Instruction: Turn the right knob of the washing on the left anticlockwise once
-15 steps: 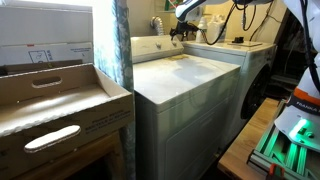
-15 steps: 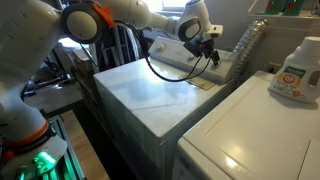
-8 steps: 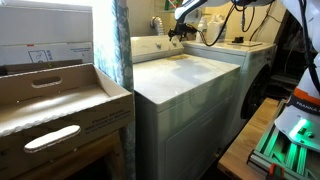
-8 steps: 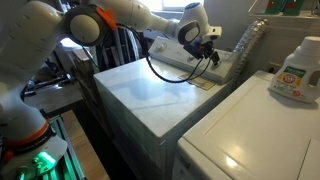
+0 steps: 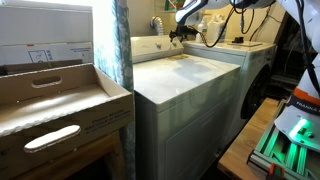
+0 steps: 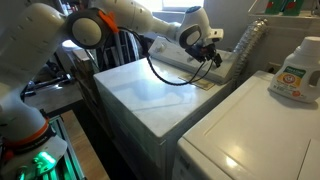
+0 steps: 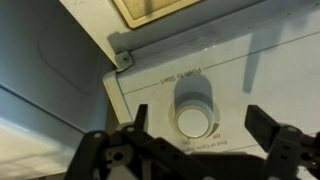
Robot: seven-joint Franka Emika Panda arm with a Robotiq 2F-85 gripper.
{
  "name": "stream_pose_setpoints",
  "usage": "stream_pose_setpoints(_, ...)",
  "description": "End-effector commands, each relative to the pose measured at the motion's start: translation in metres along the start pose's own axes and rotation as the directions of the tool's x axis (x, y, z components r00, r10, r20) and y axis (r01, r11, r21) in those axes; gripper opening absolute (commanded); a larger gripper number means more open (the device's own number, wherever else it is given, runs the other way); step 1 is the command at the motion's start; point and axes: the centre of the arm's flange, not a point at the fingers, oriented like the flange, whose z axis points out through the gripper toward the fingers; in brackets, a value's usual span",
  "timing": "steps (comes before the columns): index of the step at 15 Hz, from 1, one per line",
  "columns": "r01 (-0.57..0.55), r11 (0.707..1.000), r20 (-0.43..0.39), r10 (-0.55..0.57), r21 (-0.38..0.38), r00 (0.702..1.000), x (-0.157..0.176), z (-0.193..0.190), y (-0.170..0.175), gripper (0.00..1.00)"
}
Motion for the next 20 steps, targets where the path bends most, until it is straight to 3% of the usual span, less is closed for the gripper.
stream_pose_setpoints(1,0.014,1.0,-0.042,-0.013,0.021,0.999,0.0048,0.011,0.0079,0.69)
stream_pose_setpoints(7,0.032,0.999,-0.052,-0.031,0.021,0.998,0.0042,0.0178,0.0072,0.21)
stream_pose_setpoints(8,0.034,0.999,-0.052,-0.033,0.019,0.998,0.0044,0.0178,0.0079,0.18)
stream_pose_setpoints(11,0.048,0.999,-0.048,-0.047,0.018,0.998,0.0049,0.0169,0.0084,0.17)
stream_pose_setpoints(14,0.187,0.982,-0.029,-0.187,0.019,0.982,0.0064,0.015,0.0111,0.17)
stream_pose_setpoints(17,0.36,0.933,-0.014,-0.36,0.012,0.933,0.0062,0.0133,0.0142,0.17)
stream_pose_setpoints(20,0.505,0.863,-0.016,-0.504,0.003,0.863,0.0053,0.0133,0.0129,0.17)
